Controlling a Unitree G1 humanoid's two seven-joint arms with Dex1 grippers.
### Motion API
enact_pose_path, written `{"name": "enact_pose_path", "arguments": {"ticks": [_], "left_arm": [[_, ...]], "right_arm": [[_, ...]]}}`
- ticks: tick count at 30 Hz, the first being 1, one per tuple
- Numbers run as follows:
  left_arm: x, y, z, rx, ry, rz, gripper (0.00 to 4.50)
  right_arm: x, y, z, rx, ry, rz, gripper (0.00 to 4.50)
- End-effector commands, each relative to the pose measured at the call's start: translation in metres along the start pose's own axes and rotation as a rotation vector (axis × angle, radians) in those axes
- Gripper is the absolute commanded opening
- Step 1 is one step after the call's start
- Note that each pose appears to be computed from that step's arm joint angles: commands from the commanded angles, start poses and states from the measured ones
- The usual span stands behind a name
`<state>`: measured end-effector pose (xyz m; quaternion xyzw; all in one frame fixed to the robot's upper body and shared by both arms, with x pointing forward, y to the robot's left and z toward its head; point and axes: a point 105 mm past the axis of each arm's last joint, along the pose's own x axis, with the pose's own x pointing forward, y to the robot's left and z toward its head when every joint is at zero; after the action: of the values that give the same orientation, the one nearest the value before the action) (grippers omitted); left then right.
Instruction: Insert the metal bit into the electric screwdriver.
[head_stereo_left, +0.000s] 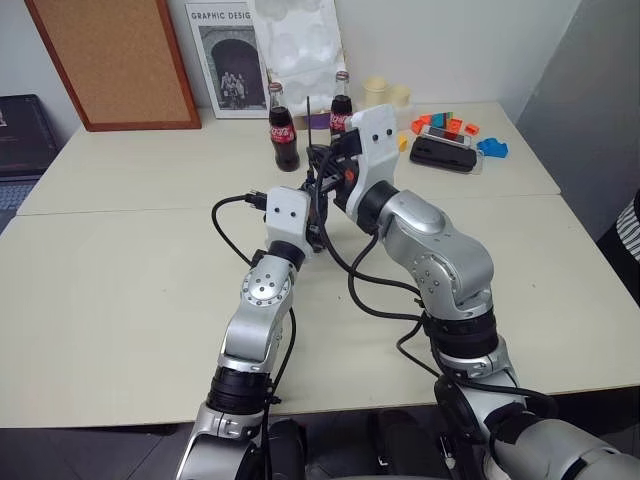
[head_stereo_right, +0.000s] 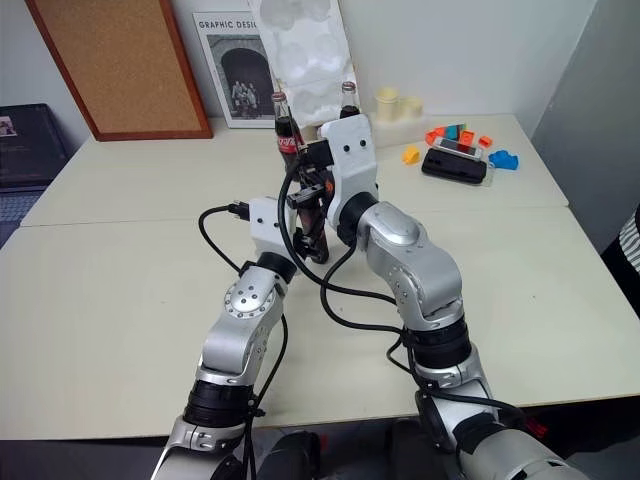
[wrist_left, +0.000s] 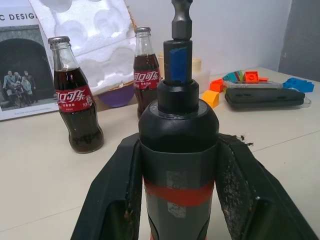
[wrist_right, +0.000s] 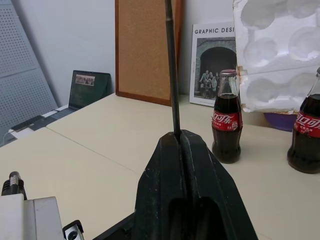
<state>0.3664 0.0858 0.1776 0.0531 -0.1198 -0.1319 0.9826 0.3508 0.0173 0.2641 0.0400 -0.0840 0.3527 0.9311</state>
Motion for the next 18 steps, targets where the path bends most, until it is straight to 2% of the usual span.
{"name": "enact_pose_path", "arguments": {"ticks": [1, 9, 18], "left_arm": [[0.0008, 0.0079, 0.0125, 0.02, -0.047, 0.026, 1.66], [0.0013, 0.007, 0.0129, 0.02, -0.049, 0.019, 1.66], [0.0022, 0.0071, 0.0132, 0.021, -0.049, 0.02, 1.66]], "right_arm": [[0.0006, 0.0004, -0.002, 0.02, 0.016, 0.011, 0.0], [0.0009, -0.0029, -0.0034, 0.031, 0.016, -0.001, 0.0], [0.0017, 0.0012, -0.0005, -0.042, -0.012, 0.034, 0.0]]}}
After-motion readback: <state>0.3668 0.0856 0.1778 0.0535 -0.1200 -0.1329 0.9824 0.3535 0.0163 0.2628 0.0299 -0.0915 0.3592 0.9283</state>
